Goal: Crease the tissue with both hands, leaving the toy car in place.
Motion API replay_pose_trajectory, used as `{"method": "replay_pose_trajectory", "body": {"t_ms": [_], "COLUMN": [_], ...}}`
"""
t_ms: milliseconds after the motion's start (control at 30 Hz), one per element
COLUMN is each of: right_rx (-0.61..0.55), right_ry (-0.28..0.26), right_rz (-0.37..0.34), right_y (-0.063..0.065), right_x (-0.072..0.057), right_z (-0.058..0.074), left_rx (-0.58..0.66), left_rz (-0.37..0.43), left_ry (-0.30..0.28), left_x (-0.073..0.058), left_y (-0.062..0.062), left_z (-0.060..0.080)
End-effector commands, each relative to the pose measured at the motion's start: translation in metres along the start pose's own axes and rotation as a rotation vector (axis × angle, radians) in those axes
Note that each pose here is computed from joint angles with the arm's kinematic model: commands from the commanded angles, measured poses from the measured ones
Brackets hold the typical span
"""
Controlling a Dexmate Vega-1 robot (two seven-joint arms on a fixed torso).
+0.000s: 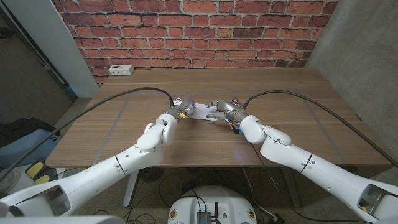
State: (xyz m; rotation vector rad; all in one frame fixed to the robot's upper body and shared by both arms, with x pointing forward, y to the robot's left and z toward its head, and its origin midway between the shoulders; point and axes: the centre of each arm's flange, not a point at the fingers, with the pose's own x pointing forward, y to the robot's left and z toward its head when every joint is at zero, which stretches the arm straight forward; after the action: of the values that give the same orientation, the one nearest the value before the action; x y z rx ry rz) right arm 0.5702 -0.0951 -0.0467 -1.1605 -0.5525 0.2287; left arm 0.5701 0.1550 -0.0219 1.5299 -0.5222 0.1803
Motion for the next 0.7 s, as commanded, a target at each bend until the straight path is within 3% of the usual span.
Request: {"method": "replay_pose_trajectory", "body": {"t_ms": [33,700], "right_rx": [-0.118,-0.257], "right_ry": [0.047,0.061], "right_rz": [0.013,-0.004], "right_y": [0.004,0.023], "right_x": [-0.002,0.008], "right_z": [0.008,0.013], "left_rx": [-0.052,-0.082], "left_rz": [-0.064,-0.129], "left_ry": [-0.043,-0.03], "left_x": [-0.002,-0.002], "left_y": [-0.01,-0.022], "left_z": [-0.005,-0.013]}}
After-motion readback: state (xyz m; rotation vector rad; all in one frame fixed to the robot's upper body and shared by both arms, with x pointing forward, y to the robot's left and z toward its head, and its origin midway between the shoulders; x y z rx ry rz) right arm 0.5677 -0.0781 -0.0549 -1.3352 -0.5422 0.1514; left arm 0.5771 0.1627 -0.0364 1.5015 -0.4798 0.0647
